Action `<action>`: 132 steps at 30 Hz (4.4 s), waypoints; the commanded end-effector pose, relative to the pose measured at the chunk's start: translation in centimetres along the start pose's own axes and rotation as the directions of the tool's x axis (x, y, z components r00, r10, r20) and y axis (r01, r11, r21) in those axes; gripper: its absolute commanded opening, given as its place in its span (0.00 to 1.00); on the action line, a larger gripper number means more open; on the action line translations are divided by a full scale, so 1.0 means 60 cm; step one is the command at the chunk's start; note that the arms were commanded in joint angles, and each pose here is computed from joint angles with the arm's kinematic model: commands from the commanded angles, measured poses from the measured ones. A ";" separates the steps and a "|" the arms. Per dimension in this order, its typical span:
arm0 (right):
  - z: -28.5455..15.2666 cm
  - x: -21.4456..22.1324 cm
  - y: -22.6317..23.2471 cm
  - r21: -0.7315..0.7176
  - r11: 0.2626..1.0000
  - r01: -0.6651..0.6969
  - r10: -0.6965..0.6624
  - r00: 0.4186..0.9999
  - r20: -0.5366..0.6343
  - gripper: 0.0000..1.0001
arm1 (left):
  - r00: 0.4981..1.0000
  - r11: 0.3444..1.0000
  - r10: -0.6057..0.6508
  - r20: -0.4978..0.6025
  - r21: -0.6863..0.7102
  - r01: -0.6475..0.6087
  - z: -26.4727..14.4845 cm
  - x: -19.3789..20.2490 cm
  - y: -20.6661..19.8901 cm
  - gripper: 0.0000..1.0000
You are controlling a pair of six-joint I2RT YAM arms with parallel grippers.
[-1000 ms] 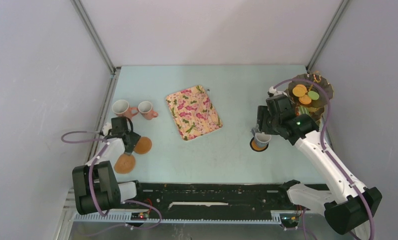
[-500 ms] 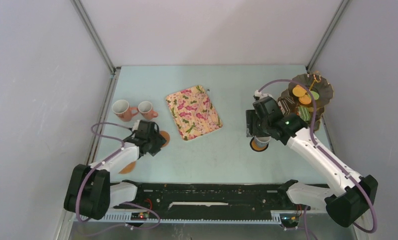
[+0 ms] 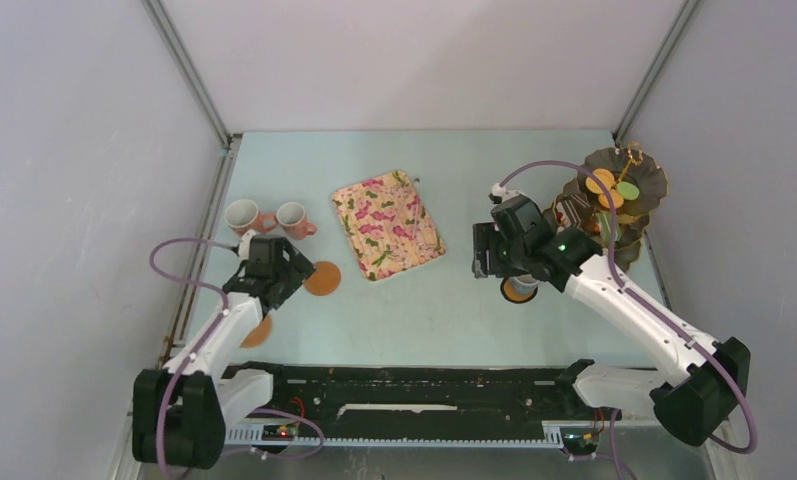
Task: Serve the afternoon tea
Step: Move the coaster to the center of the board, then pick up the cup at the center of the board.
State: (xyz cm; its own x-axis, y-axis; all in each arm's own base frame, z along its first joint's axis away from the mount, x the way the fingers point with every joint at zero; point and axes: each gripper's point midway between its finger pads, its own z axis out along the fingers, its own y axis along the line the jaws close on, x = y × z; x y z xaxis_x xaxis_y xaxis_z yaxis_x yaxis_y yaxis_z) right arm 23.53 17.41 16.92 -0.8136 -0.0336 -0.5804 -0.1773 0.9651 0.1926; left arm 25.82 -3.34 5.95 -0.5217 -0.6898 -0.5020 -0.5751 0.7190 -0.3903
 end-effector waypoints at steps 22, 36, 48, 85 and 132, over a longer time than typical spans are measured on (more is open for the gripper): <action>-0.023 -0.023 0.022 -0.055 0.999 0.002 0.002 0.998 0.060 0.67 | 0.962 0.968 0.165 -0.216 0.225 -0.115 0.057 0.115 -0.084 0.52; 0.069 0.041 0.149 -0.190 0.976 0.106 -0.121 0.990 -0.073 0.69 | 0.878 0.867 0.337 -0.341 0.477 -0.148 -0.094 0.234 -0.151 0.58; 0.219 0.086 0.252 -0.076 0.995 0.067 -0.083 0.967 -0.242 0.64 | 0.917 0.845 0.393 -0.062 0.419 -0.334 -0.208 0.104 -0.097 0.76; 0.160 0.237 -0.096 0.448 0.894 0.005 0.128 0.955 -0.266 0.35 | 0.900 0.800 0.436 -0.025 0.469 -0.374 -0.233 0.087 -0.129 0.77; 0.227 0.063 -0.107 0.440 0.892 0.100 -0.025 0.985 -0.173 0.36 | 0.909 0.812 0.416 -0.011 0.455 -0.366 -0.250 0.069 -0.129 0.78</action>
State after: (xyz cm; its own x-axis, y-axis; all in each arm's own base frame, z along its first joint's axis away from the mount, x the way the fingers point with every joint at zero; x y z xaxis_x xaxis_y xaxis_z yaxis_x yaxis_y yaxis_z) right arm 28.55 13.09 1.83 -0.9010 -0.0698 -0.4281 0.0523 0.9623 -0.2669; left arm 17.81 -13.75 16.35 -0.7663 -0.3079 -0.5639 0.0114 0.8710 -0.4911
